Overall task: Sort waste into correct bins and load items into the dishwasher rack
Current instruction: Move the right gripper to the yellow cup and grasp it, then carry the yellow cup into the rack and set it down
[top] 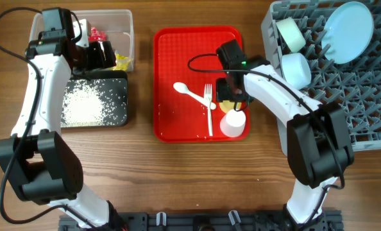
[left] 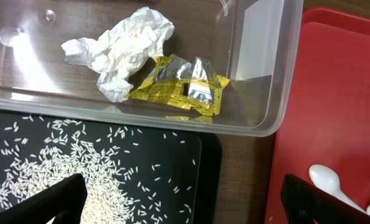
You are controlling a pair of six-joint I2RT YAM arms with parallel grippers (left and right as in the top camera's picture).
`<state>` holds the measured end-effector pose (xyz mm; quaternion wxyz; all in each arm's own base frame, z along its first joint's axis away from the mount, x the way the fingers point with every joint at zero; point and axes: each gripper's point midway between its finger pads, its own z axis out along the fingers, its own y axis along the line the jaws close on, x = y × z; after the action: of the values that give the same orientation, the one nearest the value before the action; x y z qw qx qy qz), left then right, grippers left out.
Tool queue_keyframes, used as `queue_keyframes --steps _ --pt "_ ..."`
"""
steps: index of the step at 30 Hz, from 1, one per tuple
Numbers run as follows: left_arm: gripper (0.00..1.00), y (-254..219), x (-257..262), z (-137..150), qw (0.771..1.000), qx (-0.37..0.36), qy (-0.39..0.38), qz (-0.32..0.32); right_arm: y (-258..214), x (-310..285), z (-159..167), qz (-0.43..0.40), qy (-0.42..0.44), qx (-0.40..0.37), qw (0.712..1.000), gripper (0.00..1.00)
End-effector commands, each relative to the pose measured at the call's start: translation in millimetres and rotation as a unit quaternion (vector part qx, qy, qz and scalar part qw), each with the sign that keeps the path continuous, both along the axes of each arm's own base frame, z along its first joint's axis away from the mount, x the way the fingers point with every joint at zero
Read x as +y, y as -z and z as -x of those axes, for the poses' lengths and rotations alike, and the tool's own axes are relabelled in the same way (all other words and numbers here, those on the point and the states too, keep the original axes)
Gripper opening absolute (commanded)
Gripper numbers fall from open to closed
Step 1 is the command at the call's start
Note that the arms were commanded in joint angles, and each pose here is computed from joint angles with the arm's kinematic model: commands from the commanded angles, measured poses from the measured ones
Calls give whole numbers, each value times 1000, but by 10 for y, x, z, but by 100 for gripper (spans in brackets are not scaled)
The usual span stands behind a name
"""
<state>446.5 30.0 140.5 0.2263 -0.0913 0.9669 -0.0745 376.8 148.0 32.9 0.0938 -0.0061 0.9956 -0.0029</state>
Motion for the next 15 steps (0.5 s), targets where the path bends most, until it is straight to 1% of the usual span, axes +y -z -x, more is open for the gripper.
queue_keyframes --steps 1,6,9,11,13,15 --pt "100 -72 25 -15 1000 -9 -5 -2 -360 60 -119 -14 -11 -22 1000 64" --pt "100 -72 25 -15 1000 -9 -5 -2 -747 92 -160 -15 -26 -22 999 65" --pt "100 -72 25 -15 1000 -9 -5 -2 -1020 162 -161 -34 -54 -24 998 68" --pt "100 -72 25 -15 1000 -9 -5 -2 -1179 147 -148 -44 -62 -20 997 68" --pt "100 -72 25 -15 1000 -9 -5 -2 -1325 57 -154 -52 -60 -18 997 68" --pt "100 -72 25 -15 1000 -9 -5 -2 -1509 -174 -175 -61 -43 -24 997 69"
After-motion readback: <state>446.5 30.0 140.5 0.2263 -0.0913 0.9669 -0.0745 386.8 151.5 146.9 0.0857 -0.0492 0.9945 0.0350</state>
